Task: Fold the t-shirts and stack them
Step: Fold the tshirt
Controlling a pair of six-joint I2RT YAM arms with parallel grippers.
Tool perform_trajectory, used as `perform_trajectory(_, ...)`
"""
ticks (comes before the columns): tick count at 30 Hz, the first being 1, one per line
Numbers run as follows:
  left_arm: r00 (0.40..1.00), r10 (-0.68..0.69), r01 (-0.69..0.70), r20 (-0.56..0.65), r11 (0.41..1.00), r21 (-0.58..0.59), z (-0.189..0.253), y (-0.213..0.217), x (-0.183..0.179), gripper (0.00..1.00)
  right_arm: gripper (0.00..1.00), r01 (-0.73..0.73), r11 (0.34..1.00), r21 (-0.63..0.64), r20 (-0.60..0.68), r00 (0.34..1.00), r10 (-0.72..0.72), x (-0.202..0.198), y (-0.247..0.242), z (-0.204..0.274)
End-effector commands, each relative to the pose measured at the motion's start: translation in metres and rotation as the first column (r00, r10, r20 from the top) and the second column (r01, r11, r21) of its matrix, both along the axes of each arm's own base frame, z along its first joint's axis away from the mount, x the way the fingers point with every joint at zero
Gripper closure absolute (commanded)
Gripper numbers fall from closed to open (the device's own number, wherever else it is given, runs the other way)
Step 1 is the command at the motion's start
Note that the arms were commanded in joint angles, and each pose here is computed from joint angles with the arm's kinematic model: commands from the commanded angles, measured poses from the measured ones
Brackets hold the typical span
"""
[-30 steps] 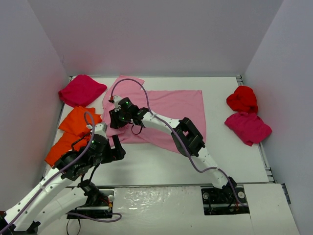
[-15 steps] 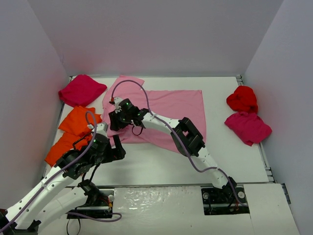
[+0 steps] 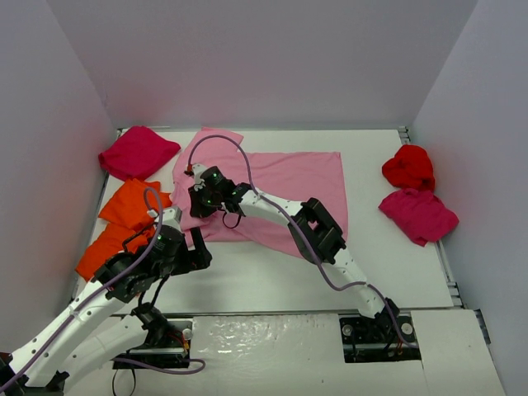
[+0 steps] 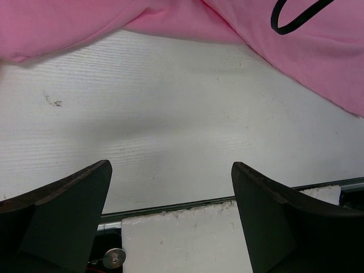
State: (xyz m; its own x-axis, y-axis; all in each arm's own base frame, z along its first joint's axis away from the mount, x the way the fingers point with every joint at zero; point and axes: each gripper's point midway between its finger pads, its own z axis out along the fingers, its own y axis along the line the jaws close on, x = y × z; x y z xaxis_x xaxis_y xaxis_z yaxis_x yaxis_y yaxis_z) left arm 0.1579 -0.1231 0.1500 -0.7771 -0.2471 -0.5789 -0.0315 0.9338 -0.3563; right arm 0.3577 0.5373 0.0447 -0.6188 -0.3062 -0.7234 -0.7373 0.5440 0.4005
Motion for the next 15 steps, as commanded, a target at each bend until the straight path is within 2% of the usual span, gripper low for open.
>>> perform_trajectory(1,0.999,0.012,-0.010,0.051,0.999,-0.041,0.019,-0.008,0.010,0.16,1.00,-0.014,0.993,0.119,0.107,0.994,0.001,0.007,0.010,0.075)
perform_trajectory(15,0.998,0.018,-0.016,0.052,0.999,-0.048,0.018,-0.005,0.008,0.16,1.00,0.006,0.981,0.192,0.224,0.973,-0.050,0.032,0.017,0.131)
